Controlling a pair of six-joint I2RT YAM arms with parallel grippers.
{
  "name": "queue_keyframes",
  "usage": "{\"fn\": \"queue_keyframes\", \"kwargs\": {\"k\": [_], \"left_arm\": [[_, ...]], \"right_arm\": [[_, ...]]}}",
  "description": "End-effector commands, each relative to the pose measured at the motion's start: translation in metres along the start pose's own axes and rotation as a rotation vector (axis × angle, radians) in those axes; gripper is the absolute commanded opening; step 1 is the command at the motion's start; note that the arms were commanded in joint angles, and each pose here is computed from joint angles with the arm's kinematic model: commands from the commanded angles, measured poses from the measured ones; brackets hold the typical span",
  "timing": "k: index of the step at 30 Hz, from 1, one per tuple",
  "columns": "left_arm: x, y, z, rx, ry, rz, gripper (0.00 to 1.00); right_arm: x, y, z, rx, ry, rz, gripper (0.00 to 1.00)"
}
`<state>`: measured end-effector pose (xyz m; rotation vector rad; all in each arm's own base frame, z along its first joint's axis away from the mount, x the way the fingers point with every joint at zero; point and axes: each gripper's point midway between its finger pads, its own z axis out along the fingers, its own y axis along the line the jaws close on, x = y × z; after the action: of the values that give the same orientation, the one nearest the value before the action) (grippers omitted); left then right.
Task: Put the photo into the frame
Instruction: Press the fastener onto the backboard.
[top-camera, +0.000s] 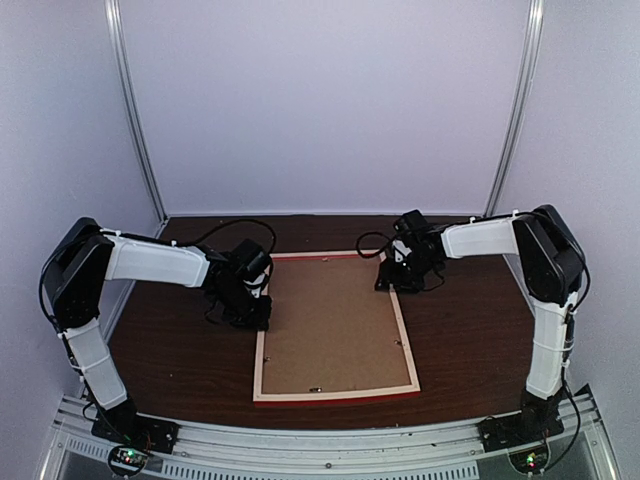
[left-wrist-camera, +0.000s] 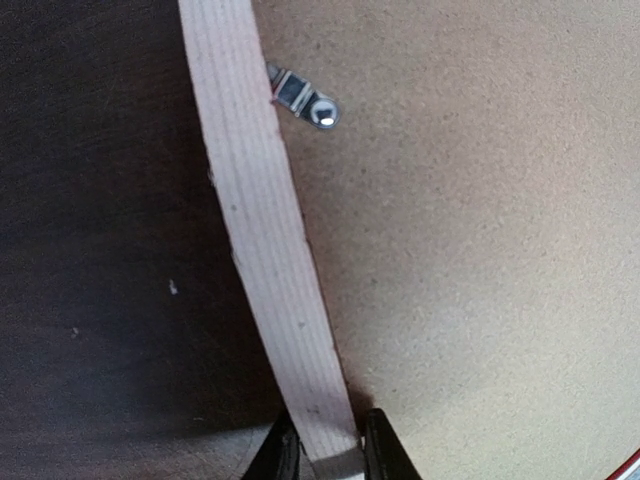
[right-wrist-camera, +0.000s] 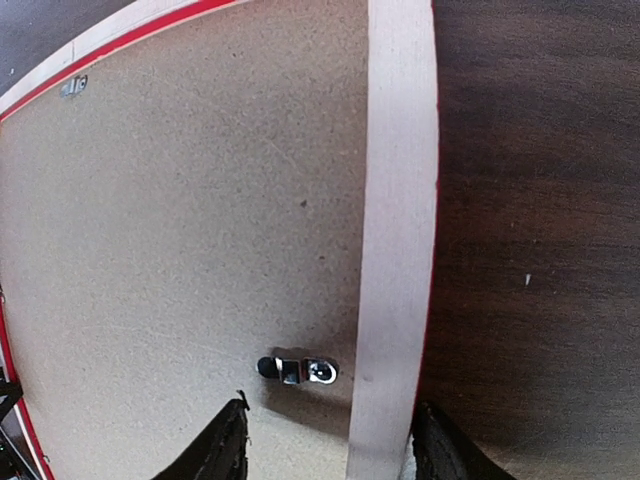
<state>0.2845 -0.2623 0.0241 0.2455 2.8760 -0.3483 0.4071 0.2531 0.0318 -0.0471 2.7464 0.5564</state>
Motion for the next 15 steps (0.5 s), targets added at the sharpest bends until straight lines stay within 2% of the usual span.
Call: {"fn": "queue_keyframes", "kwargs": {"k": [1,15], "left_arm": [[0.007,-0.023,0.004,0.076,0.006,0.068,0.17],[0.009,-0.023,0.005,0.077,0.008,0.076,0.17]], "right_arm": [[-0.002,0.000,0.015,0.002,-0.010,0.041,0.56],[-0.018,-0.013,0.032,0.067,-0.077,0.109,0.54]]}}
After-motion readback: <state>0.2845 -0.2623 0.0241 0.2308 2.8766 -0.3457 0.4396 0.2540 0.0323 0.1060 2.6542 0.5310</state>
